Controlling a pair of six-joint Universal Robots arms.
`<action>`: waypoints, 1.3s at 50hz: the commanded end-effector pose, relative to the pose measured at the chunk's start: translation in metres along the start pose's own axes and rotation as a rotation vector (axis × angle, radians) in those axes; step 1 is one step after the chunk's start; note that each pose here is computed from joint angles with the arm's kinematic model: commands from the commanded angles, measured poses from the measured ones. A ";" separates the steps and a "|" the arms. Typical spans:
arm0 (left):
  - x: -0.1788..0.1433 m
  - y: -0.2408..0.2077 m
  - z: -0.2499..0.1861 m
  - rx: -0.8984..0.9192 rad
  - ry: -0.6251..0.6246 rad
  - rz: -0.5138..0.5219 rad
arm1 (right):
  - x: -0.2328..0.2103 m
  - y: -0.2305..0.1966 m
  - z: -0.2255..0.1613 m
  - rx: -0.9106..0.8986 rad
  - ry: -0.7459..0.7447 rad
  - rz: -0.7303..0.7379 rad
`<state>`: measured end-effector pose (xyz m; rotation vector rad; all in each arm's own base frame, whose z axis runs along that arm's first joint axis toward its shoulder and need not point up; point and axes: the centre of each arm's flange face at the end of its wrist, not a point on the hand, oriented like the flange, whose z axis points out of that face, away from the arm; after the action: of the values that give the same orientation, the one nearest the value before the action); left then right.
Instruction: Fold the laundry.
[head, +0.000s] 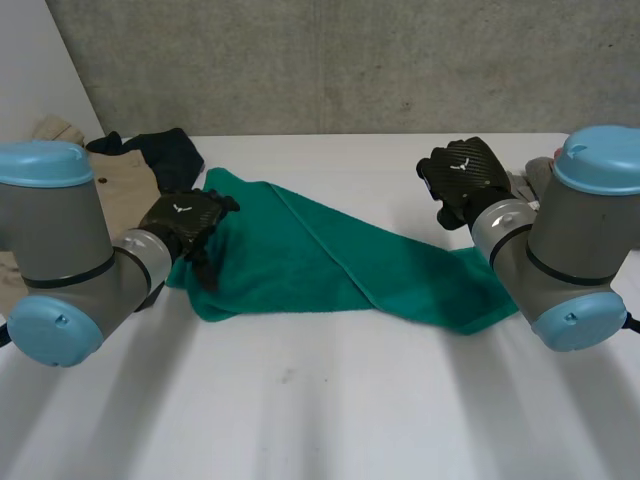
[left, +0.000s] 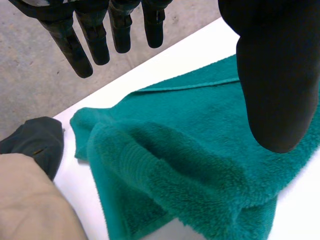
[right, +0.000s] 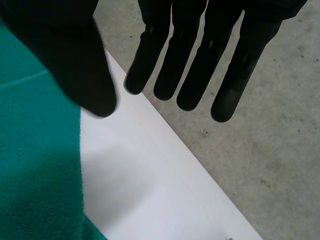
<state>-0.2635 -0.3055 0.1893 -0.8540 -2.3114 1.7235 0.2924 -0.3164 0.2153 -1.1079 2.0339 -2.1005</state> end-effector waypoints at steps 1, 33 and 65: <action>-0.006 -0.005 -0.002 0.011 -0.026 0.006 | -0.002 -0.005 -0.023 -0.186 0.003 0.197; -0.002 -0.024 -0.013 0.111 -0.033 0.023 | -0.071 0.076 -0.002 -0.281 -0.029 0.288; 0.061 -0.015 0.075 0.131 0.217 0.294 | -0.002 -0.161 -0.114 0.364 -0.204 0.053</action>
<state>-0.3307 -0.3574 0.1894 -1.2114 -2.0036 1.8934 0.3120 -0.1916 0.3569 -1.1329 1.5567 -2.1085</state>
